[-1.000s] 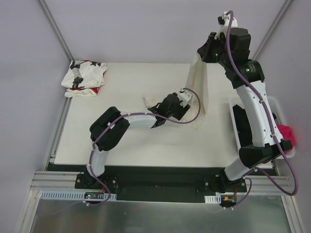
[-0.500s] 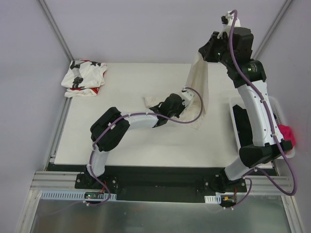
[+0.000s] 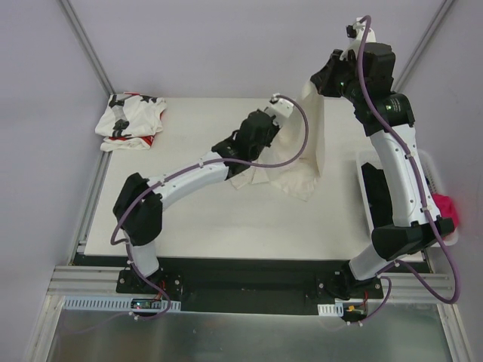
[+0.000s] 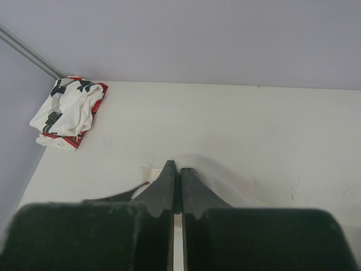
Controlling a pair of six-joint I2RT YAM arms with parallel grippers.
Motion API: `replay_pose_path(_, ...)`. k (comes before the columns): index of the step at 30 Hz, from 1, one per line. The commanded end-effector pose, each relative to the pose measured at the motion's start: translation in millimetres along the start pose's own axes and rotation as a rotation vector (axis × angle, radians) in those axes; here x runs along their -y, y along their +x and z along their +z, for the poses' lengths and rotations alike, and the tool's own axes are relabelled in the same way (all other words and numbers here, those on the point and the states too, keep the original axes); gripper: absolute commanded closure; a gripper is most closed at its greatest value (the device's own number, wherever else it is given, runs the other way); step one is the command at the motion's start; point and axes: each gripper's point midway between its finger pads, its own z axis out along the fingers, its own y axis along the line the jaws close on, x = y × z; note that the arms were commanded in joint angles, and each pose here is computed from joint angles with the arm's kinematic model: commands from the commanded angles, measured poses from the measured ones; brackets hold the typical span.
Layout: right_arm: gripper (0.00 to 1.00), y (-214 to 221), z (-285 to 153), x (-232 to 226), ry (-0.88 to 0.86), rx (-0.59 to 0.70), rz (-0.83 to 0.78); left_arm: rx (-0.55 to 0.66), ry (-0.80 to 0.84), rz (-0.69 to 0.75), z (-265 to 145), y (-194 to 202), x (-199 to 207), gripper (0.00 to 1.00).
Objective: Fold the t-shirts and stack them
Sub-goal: Flatten out the tshirt
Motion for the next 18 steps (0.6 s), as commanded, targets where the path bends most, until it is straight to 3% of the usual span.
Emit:
replay_pose_path(1, 0.99, -18, -11, -10, -0.05, 0.051, -0.006, 0.174, -0.188, 0.01, -45, -102, -82, 1.0)
replay_pose_path(9, 0.99, -18, -14, -14, -0.068, 0.047, -0.014, 0.279, -0.338, 0.013, -98, -169, -148, 1.0)
replay_pose_path(18, 0.99, -17, -27, -24, -0.122, 0.046, -0.015, 0.319, -0.579, -0.036, -159, -201, -232, 1.0)
